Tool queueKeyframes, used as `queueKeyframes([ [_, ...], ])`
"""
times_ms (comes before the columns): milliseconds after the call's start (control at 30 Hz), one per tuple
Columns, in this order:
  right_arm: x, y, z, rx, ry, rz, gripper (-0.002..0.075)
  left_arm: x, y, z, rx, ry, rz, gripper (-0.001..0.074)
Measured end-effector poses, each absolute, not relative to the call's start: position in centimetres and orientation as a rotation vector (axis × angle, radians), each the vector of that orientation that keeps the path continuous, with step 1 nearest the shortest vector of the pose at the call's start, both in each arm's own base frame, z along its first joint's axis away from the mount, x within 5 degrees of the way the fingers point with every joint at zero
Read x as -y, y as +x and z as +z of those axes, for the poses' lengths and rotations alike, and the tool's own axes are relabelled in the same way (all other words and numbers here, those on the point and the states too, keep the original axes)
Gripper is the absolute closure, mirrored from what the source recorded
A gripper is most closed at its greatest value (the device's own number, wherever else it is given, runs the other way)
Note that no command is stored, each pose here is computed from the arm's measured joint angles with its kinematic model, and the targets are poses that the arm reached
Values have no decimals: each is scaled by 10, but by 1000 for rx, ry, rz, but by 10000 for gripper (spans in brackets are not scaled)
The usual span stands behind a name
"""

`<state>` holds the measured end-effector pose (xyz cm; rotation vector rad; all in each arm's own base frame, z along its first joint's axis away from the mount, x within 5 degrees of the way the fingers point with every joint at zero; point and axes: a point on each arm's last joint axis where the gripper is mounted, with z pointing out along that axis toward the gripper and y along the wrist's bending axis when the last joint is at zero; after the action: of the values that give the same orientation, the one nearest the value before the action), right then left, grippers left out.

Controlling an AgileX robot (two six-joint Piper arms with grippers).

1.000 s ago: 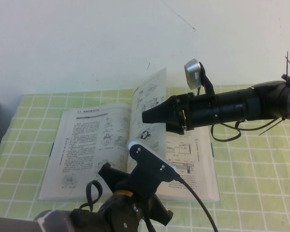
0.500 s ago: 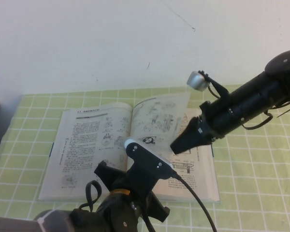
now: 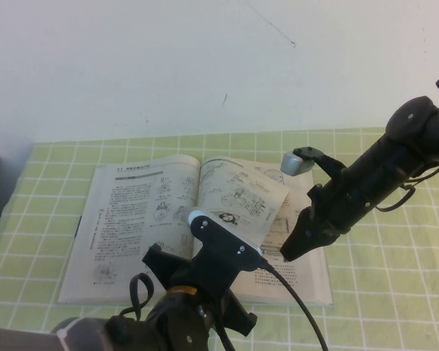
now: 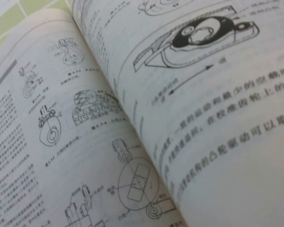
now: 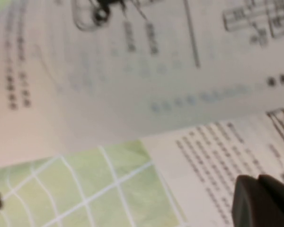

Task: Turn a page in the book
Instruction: Open the closed book

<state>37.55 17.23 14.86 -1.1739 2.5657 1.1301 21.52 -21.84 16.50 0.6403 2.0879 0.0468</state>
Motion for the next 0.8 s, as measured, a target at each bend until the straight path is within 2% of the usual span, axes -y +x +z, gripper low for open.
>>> queueKeyframes([
  [233, -168, 381, 137, -2618, -1154, 996, 728, 218, 216, 166, -2082, 634, 56, 738],
  [367, -172, 382, 121, -2655, -1137, 1005, 728, 215, 217, 167, -2069, 605, 86, 738],
  [800, -175, 382, 119, -2688, -1099, 1009, 728, 199, 215, 176, -2150, 377, 155, 738],
])
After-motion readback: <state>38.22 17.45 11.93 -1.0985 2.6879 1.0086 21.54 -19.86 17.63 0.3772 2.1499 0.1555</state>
